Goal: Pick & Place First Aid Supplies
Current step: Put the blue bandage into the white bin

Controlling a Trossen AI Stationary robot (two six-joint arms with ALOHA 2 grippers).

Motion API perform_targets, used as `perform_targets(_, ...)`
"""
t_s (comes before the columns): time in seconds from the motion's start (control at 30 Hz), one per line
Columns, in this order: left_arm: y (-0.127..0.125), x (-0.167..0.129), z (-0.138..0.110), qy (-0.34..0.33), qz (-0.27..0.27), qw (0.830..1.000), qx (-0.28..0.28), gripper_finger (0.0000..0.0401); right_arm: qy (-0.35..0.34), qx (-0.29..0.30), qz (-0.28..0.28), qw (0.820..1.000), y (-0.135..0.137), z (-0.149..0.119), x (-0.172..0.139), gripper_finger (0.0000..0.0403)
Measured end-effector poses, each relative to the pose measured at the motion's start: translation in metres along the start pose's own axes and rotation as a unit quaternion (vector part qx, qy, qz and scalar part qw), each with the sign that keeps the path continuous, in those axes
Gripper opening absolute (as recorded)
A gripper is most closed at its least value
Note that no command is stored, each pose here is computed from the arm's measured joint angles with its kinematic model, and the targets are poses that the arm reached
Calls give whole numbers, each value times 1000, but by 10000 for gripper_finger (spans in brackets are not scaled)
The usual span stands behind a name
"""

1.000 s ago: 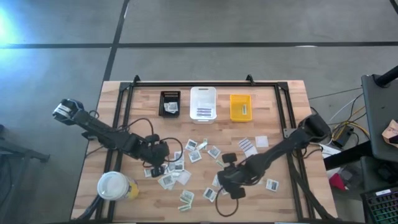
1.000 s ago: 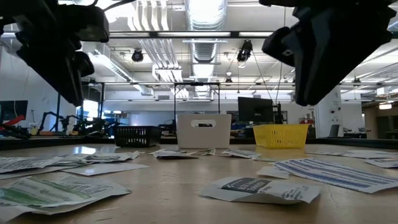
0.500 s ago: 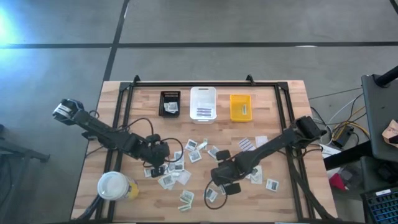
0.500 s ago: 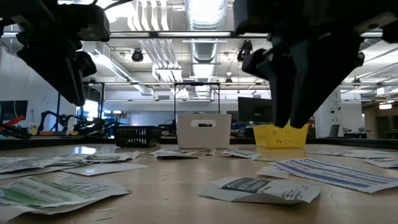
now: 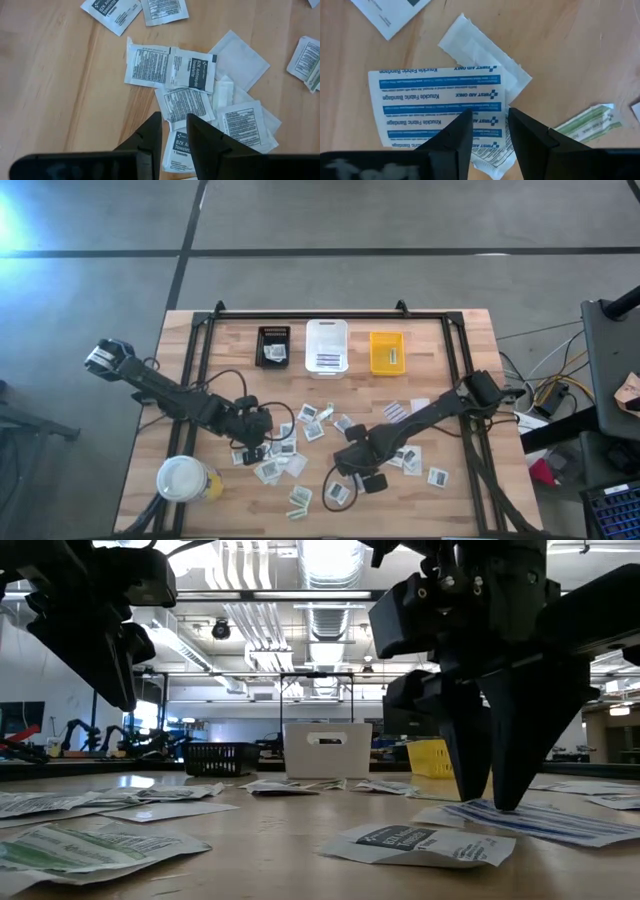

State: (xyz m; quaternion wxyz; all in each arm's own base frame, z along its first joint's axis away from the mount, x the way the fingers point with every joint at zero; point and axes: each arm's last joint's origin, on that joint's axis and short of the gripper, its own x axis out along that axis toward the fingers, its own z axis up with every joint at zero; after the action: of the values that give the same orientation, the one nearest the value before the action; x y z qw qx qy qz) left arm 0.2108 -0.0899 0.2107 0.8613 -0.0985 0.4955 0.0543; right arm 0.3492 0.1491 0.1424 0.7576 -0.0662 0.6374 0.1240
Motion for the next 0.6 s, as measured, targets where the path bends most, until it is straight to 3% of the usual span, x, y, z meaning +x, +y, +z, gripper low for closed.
perform_targets(0.33,0,0,0,0,0,1000,0,83,-4,10,-5,1000,-10,3,-2,120)
perform_targets(0.6,0,0,0,0,0,1000,0,83,3,40,-3,999,-19,0,0,80)
